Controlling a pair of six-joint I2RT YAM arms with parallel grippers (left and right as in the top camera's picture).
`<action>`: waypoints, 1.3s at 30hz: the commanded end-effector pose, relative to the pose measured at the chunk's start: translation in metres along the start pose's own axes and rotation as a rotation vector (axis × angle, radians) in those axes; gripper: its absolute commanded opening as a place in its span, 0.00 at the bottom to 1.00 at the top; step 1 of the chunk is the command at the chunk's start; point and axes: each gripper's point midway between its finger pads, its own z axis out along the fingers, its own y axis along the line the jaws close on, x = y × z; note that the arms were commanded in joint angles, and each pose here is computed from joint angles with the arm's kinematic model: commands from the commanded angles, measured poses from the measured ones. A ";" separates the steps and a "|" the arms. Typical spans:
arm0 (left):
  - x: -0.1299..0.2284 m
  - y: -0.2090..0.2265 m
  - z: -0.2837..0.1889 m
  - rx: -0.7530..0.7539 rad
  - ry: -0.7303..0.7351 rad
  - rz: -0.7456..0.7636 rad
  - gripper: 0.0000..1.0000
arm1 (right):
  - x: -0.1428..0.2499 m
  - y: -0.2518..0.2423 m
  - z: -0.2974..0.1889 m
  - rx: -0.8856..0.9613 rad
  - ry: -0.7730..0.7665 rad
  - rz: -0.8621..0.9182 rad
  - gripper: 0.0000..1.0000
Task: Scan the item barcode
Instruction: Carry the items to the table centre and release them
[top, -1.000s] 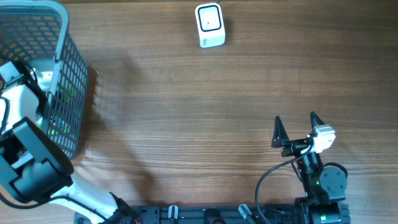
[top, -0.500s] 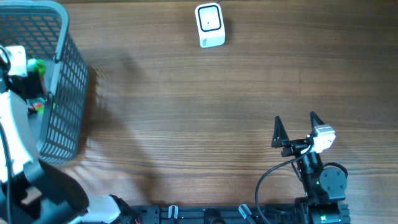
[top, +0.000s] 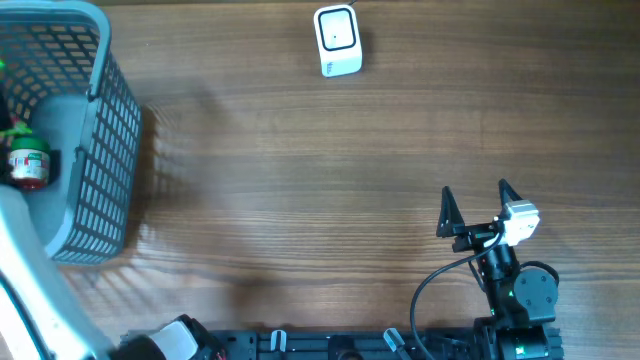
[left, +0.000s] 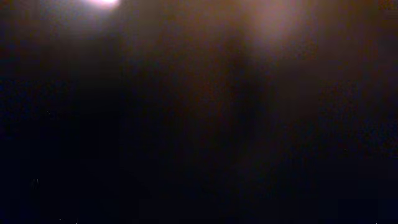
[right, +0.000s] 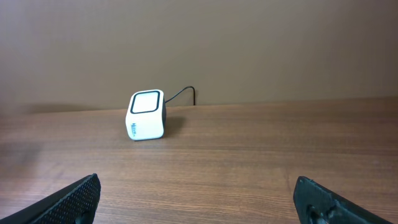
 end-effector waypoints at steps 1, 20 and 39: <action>-0.054 0.033 -0.074 -0.080 -0.211 -0.123 0.04 | -0.002 -0.001 0.000 0.006 -0.008 0.015 1.00; -0.091 -0.072 -0.215 0.325 -0.461 -0.211 0.04 | -0.002 -0.001 0.000 0.006 -0.008 0.015 1.00; 0.077 -0.266 -0.171 0.589 0.412 -0.016 0.04 | -0.002 -0.001 0.000 0.006 -0.008 0.015 1.00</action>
